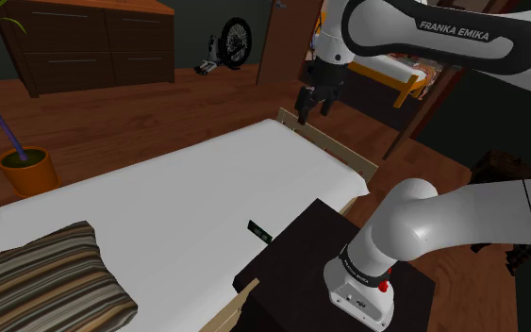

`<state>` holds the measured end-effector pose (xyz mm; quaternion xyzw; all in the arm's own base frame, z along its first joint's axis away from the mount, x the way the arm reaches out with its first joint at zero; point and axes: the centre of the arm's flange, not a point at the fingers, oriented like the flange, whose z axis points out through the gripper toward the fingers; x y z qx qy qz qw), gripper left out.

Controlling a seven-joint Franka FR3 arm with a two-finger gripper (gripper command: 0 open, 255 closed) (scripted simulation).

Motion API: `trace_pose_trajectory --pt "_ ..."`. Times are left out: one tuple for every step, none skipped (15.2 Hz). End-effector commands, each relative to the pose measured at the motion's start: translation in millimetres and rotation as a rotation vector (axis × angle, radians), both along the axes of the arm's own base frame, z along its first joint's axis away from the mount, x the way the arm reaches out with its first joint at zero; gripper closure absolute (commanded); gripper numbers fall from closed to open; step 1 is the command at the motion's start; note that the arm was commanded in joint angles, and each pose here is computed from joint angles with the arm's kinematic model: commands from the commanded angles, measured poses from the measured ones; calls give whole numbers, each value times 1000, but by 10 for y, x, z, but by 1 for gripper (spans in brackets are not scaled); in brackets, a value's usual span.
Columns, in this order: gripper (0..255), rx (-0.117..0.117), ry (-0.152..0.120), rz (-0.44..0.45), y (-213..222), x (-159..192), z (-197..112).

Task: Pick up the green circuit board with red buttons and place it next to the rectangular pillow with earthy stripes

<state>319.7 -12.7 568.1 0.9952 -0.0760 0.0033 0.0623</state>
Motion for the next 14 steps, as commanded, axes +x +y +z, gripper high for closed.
trace_pose_trajectory --pt "0 0 0 0 0 0 0" --pt "0 4 2 8 18 5 -129" --pt "0 9 3 16 37 9 -257" --pt "0 13 5 23 56 13 -386" --pt "0 18 7 31 76 17 -515" --pt "0 22 9 39 97 20 -643" --pt "0 27 10 47 118 23 -771" --pt "0 31 12 55 140 25 -900" --pt "0 35 14 62 162 27 -1028" --pt "0 40 15 70 185 29 -1156" --pt "0 44 17 78 208 30 -1284" --pt "0 49 19 86 232 31 -1412" --pt "0 53 21 93 257 32 -1539" --pt "0 58 22 101 282 32 -1667"
